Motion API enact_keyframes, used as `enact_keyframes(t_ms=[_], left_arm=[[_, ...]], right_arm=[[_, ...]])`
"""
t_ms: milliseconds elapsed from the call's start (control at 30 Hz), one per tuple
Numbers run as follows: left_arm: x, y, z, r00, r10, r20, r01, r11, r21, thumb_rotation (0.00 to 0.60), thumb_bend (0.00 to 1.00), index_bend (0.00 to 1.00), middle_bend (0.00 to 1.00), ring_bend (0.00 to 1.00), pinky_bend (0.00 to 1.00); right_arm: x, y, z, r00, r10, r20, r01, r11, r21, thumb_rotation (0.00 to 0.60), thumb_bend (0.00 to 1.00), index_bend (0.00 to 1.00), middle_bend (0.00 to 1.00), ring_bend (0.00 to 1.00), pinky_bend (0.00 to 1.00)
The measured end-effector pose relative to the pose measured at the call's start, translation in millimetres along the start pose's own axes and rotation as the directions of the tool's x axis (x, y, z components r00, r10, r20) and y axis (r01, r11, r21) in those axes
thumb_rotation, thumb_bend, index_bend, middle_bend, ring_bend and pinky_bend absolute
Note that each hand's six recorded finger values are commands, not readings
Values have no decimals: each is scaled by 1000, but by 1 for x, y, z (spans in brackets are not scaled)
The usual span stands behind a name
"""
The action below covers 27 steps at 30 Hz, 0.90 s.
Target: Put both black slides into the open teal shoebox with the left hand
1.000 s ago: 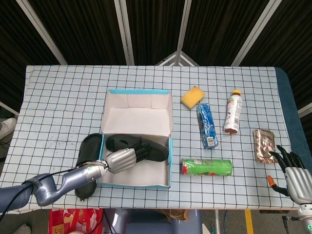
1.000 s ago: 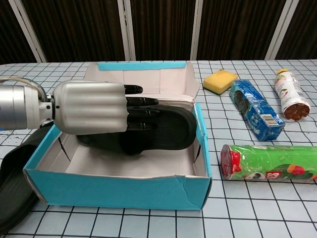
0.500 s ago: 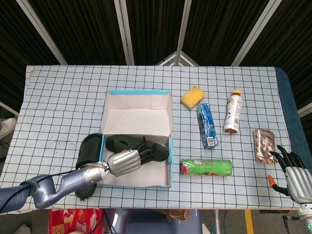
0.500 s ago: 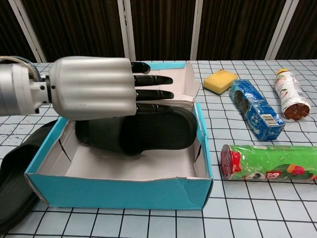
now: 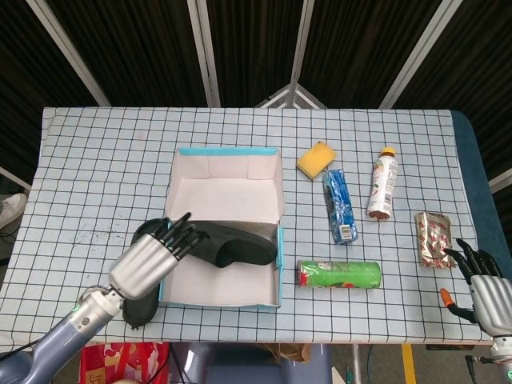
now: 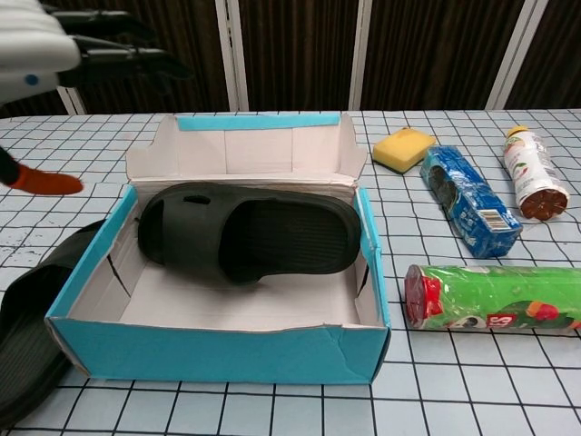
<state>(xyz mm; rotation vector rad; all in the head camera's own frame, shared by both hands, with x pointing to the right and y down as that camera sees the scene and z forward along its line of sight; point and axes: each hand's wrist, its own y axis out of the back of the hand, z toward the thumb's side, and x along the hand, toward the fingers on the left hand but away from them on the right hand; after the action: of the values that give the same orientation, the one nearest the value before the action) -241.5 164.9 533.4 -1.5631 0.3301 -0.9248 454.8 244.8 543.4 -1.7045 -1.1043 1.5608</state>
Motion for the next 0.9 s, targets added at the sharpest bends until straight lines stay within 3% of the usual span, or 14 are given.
enact_keyframes(t_ms=[100, 200, 333, 433, 533, 633, 900], left_arm=[[-16, -18, -20, 992, -105, -77, 88, 978, -191, 600, 287, 63, 158, 24, 248], [-30, -38, -40, 969, -209, -133, 148, 918, -368, 600, 287, 54, 163, 24, 236], [-41, -68, -64, 923, -347, -163, 207, 810, -549, 600, 287, 46, 148, 24, 225], [-41, -87, -76, 890, -433, -146, 270, 756, -597, 600, 287, 43, 149, 24, 225], [-34, -101, -87, 857, -499, -129, 330, 724, -606, 600, 287, 42, 156, 24, 225], [-23, -109, -96, 838, -529, -131, 353, 711, -608, 600, 287, 37, 148, 24, 225], [4, -124, -99, 834, -533, -144, 362, 725, -586, 600, 287, 34, 146, 24, 223]], right_arm=[[0, -1, 1, 1000, 3, -2, -3, 1000, 2, 600, 393, 172, 52, 125, 70], [0, -2, 3, 1000, 10, -5, -10, 1000, 6, 600, 392, 172, 52, 125, 70], [0, -5, 3, 1000, 21, 2, -21, 1000, 11, 600, 392, 172, 52, 125, 70], [-1, -5, 2, 1000, 21, 7, -21, 1000, 15, 600, 392, 172, 52, 125, 70], [-2, -5, 2, 1000, 22, 9, -22, 1000, 17, 600, 393, 172, 52, 125, 70], [-2, -5, 1, 1000, 24, 10, -24, 1000, 19, 600, 392, 172, 52, 125, 70], [-4, -7, 2, 999, 30, 11, -30, 999, 23, 600, 392, 172, 52, 125, 70]])
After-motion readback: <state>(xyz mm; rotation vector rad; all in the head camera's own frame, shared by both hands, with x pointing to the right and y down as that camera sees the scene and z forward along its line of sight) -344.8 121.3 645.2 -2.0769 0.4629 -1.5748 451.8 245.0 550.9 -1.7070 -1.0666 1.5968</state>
